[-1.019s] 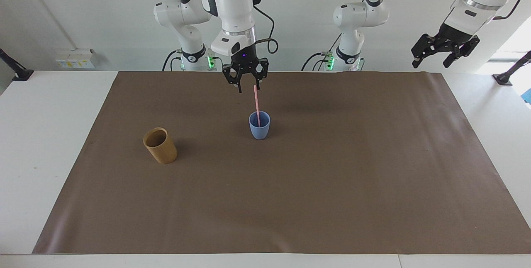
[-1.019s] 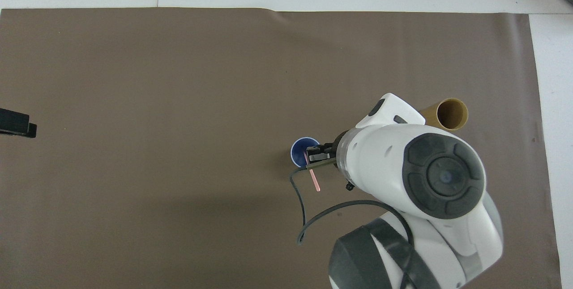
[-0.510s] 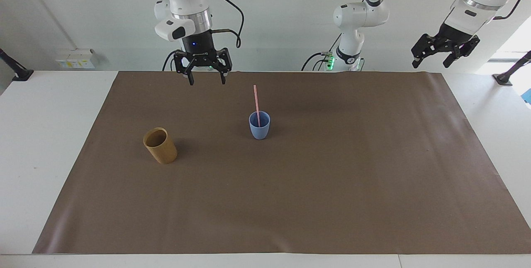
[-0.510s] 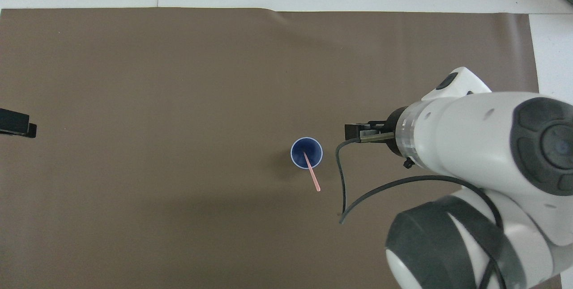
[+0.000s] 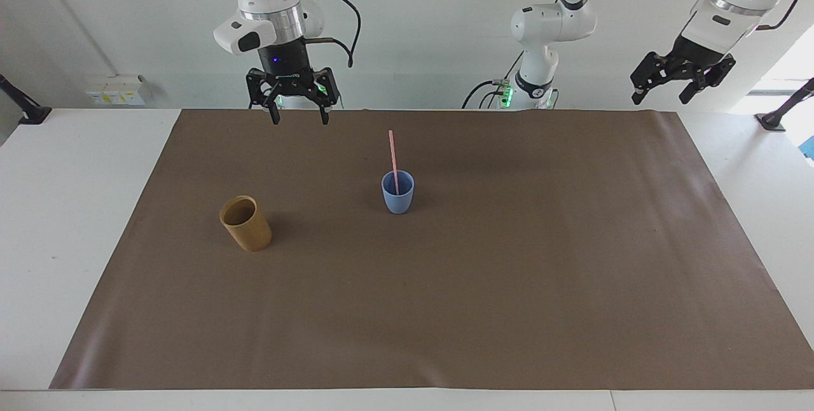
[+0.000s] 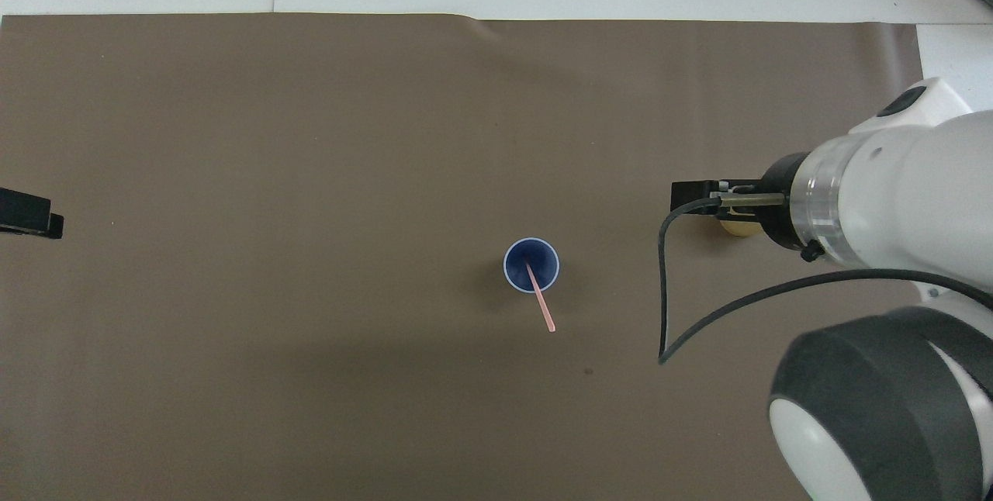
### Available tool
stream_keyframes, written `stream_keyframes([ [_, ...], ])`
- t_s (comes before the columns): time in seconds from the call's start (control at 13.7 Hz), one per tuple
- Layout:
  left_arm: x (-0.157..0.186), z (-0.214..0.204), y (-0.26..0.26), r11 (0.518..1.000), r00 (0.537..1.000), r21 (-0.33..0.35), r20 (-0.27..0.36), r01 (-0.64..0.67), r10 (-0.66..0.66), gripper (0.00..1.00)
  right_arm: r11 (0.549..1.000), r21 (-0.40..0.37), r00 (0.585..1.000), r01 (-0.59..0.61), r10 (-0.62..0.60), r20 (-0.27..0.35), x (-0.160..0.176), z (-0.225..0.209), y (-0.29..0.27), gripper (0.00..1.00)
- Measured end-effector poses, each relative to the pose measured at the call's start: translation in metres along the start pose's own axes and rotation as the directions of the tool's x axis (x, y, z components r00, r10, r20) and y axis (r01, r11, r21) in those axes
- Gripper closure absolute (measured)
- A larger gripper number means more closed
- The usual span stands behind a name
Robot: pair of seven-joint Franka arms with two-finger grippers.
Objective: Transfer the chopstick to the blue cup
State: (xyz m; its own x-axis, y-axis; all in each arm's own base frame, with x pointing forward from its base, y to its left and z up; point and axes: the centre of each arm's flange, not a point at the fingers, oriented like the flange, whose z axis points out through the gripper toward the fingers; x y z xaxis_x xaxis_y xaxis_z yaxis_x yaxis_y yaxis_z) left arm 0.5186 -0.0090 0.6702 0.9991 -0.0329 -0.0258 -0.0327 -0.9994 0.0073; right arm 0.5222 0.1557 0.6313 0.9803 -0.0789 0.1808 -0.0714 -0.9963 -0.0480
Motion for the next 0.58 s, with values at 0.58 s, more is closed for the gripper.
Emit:
stream_keyframes([
  [0.58,0.0,0.0,0.011,1.0,1.0,0.001,-0.001,-0.022,0.022,0.0,0.999,-0.022,0.998,-0.049,0.05,0.035,0.006,0.003,0.031,0.0],
])
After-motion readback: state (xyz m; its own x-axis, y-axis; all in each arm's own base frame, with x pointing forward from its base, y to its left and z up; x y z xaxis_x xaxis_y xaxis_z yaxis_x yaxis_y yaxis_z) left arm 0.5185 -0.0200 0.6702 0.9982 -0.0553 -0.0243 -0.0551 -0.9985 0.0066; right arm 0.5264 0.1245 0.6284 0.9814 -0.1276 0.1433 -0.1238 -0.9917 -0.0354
